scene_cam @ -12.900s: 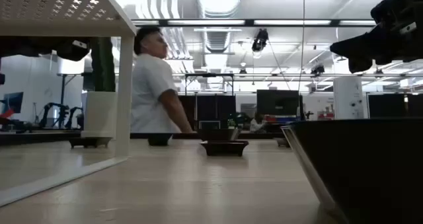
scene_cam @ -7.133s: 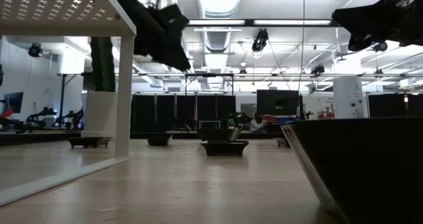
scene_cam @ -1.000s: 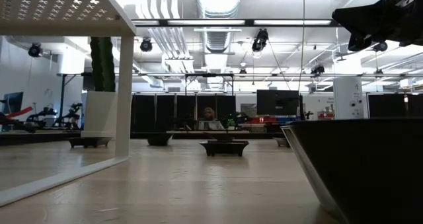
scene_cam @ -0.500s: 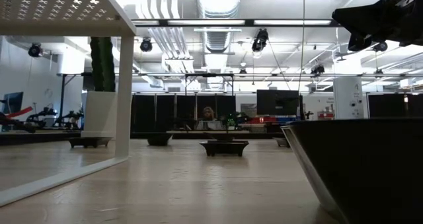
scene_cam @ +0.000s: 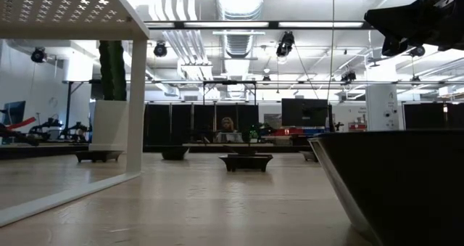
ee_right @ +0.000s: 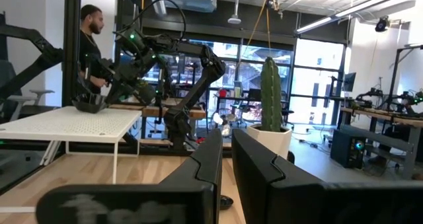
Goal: Pick & Place Mini shaped plates
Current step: Put the distorted square plate on the shelf
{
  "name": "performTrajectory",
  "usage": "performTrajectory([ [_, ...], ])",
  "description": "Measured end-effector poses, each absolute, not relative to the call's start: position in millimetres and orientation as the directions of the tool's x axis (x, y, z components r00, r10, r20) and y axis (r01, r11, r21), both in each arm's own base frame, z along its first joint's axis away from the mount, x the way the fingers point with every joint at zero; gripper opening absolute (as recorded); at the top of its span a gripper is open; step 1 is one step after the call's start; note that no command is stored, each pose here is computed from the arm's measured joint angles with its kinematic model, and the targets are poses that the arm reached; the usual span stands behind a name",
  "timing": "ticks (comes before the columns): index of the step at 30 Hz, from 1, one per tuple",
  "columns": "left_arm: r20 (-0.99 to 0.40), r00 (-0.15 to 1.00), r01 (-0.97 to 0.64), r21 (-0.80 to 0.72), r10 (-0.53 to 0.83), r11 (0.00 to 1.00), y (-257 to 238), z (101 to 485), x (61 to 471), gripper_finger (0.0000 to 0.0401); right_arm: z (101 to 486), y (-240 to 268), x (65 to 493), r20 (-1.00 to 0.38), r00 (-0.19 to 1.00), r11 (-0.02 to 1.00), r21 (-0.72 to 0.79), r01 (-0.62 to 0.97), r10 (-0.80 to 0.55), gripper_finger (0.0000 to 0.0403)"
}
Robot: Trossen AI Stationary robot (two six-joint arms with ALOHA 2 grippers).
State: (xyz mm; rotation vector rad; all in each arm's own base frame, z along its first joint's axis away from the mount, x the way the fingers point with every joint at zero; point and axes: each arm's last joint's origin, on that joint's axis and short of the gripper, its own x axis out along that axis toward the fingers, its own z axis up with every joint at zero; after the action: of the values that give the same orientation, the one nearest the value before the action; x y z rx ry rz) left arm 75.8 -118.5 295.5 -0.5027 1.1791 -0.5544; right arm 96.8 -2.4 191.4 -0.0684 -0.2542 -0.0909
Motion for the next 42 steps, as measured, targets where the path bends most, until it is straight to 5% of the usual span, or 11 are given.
performTrajectory([
  [42,-0.710,0.286,0.142,-0.632,-0.643,0.761,-118.5,295.9,76.0,0.0000,191.2,-2.4,96.8,0.254,0.964,0.994,-0.056,0.099,-0.082,0.0034],
])
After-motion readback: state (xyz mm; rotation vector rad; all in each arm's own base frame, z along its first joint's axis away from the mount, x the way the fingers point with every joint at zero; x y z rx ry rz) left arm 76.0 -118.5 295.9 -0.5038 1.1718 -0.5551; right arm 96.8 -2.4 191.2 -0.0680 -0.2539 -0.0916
